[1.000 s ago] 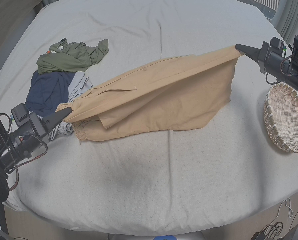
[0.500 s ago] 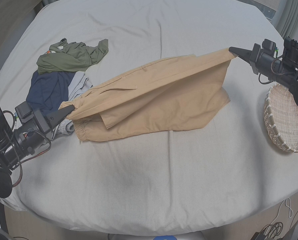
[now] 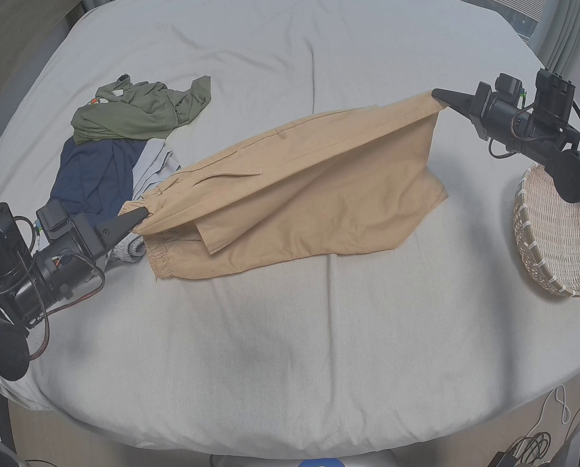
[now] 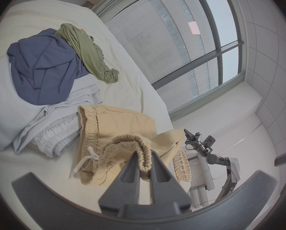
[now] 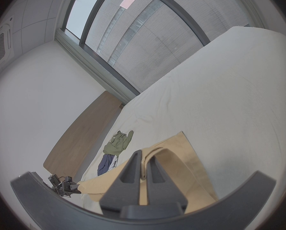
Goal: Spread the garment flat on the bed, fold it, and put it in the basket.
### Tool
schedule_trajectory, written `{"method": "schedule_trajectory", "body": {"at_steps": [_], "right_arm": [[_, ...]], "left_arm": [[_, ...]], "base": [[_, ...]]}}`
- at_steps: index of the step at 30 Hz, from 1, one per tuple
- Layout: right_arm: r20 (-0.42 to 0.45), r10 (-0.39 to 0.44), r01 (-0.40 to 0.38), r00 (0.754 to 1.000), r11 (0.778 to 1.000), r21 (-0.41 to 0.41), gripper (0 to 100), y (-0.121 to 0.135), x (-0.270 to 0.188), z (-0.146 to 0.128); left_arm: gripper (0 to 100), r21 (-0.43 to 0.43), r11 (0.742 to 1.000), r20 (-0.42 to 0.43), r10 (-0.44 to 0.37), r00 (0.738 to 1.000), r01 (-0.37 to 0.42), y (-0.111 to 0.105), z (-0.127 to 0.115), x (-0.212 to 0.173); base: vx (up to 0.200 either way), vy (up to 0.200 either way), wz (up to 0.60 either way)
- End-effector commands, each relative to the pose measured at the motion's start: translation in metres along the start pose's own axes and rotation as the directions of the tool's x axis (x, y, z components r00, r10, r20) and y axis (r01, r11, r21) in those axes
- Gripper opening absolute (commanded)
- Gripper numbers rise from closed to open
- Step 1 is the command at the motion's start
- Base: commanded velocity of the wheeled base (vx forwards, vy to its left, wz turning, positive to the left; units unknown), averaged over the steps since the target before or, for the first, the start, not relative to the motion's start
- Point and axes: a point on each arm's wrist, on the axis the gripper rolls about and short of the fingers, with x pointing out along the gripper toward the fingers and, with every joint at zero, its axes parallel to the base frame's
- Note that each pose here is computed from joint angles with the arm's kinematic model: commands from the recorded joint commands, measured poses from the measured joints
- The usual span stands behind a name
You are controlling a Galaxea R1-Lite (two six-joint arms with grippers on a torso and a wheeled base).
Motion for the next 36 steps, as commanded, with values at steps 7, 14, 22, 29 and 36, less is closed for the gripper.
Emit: {"method": "schedule_trajectory", "body": {"at_steps": [7,14,22,29,36], "right_arm": [[0.046,0.012,-0.012,0.999,1.000,-0.019,100,-0.004,0.033,-0.004],[0.058,-0.016,0.017,0.998,1.000,-0.009,100,-0.006,0.030,-0.006],[-0.053,-0.137,0.140,0.989,0.988,0.072,100,-0.019,-0.011,-0.036],[-0.157,-0.214,0.236,0.964,0.963,0.133,100,-0.033,-0.043,-0.074],[-0.140,-0.225,0.243,0.964,0.961,0.130,100,-0.044,-0.051,-0.090]], "left_arm": [[100,-0.020,0.998,0.063,0.060,0.996,-0.059,0.016,0.011,0.018],[100,-0.017,0.998,0.068,0.057,0.996,-0.056,0.015,0.012,0.020],[100,-0.024,0.996,0.076,0.083,0.994,-0.082,0.013,0.009,0.004],[100,-0.025,0.997,0.074,0.079,0.994,-0.078,0.006,0.005,-0.008],[100,-0.028,0.996,0.071,0.082,0.994,-0.080,0.006,0.004,-0.009]], "base": [[0.000,0.000,0.00],[0.000,0.000,0.00],[0.000,0.000,0.00],[0.000,0.000,0.00],[0.000,0.000,0.00]]}}
